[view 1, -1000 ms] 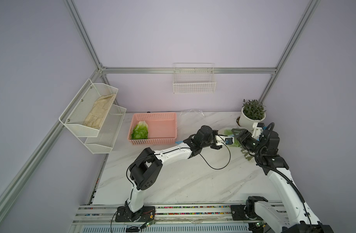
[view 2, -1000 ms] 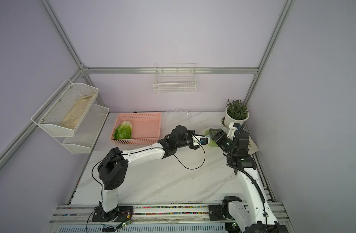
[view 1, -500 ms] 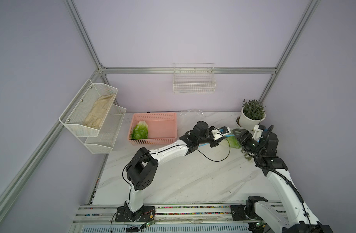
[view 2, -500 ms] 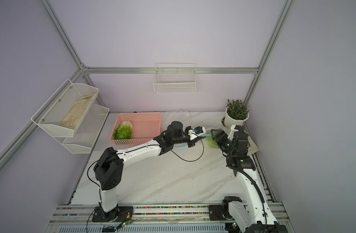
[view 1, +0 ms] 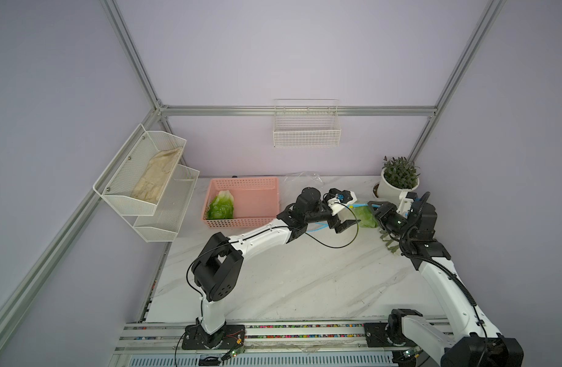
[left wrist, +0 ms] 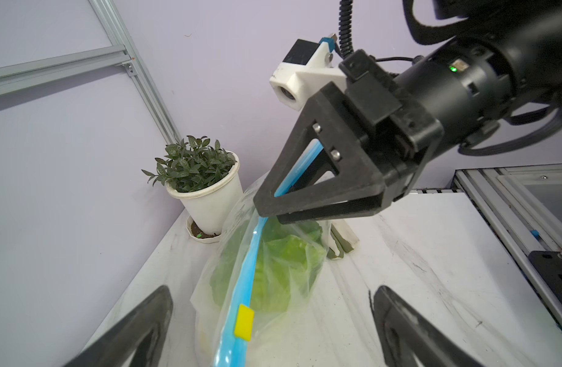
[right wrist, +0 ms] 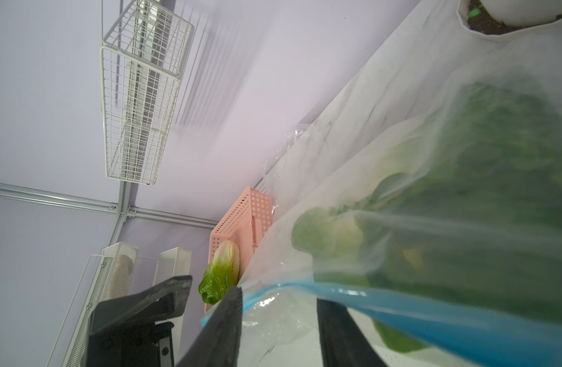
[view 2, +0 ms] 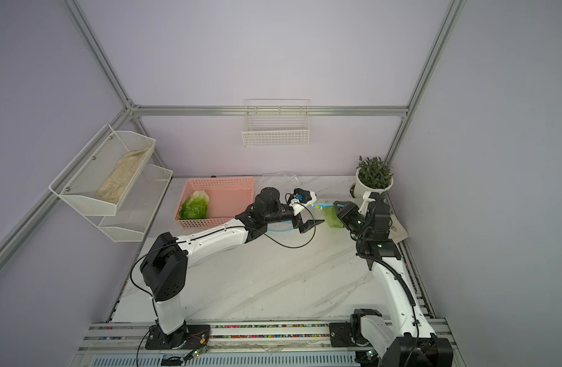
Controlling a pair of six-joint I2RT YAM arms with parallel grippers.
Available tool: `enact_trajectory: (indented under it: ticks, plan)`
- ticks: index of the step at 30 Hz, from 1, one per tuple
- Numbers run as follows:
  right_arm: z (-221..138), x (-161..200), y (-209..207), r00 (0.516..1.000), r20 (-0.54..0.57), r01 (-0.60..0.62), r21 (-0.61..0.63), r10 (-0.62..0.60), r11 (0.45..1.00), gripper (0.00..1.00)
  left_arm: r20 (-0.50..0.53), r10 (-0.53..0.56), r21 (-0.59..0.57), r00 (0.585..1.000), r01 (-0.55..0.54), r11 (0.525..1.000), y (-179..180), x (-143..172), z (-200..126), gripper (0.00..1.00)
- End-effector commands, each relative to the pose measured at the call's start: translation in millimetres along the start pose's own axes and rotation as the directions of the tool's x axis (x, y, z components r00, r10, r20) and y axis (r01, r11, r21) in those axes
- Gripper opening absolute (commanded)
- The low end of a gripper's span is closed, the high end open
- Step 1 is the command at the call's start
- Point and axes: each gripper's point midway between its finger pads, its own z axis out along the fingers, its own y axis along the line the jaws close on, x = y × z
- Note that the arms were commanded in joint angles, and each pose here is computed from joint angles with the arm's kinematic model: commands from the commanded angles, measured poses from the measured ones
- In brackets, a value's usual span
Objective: Open the zip-top bag and take out the chinese cabbages
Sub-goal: Pick up the zipper food storage bag at the center of the board.
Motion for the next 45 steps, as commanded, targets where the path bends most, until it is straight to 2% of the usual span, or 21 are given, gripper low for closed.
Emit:
enact_trajectory:
  ticks: [1,3,5,7,11,15,23,30,37,41,45]
  plan:
    - [-6.9,-20.5,23.8,0.996,0.07,0.055,-0.051,-0.051,0.997,0.42,0.086,0.059,-0.036,0.995,-0.056,0.998,13.3,-26.8,-19.2,0.97]
    - [-7.9,-20.3,23.7,0.996,0.071,0.053,-0.05,-0.049,0.997,0.41,0.08,0.055,-0.053,0.995,-0.051,0.997,23.0,-19.1,-20.4,0.93]
    - [-8.8,-19.3,23.9,0.997,0.069,0.049,-0.051,-0.046,0.997,0.41,0.089,0.049,-0.073,0.995,-0.042,0.996,34.6,-14.5,-21.1,0.86]
    - [-9.6,-18.3,24.0,0.997,0.067,0.045,-0.054,-0.041,0.998,0.41,0.084,0.08,-0.071,0.993,-0.074,0.995,39.0,-10.0,-19.2,0.8]
    - [-10.3,-19.2,26.7,0.997,0.066,0.048,-0.061,-0.044,0.997,0.41,0.076,0.176,-0.026,0.981,-0.175,0.984,35.3,0.1,-11.1,0.72]
    - [-9.5,-19.5,27.8,0.997,0.062,0.047,-0.063,-0.043,0.997,0.41,0.081,0.225,0.049,0.971,-0.229,0.972,26.9,8.5,-2.1,0.63]
    - [-8.4,-18.6,26.9,0.998,0.054,0.039,-0.064,-0.035,0.997,0.41,0.073,0.275,0.036,0.959,-0.278,0.96,39.5,16.5,18.2,0.47]
    - [-7.9,-15.7,26.2,0.999,0.042,0.036,-0.069,-0.033,0.997,0.41,0.101,0.28,0.022,0.955,-0.284,0.959,48.0,6.7,28.0,0.41]
    - [-6.5,-13.6,24.6,0.999,0.031,0.033,-0.067,-0.031,0.997,0.42,0.132,0.251,0.071,0.959,-0.262,0.963,35.2,-1.2,29.4,0.14]
    - [-6.5,-12.7,23.3,0.998,0.022,0.059,-0.052,-0.057,0.997,0.47,0.148,0.217,0.098,0.965,-0.233,0.968,26.6,-8.7,26.7,0.0]
    - [-13.0,-17.2,28.4,0.994,0.039,0.102,-0.038,-0.101,0.994,0.55,0.152,0.16,0.103,0.975,-0.177,0.979,20.3,-18.6,24.2,0.0]
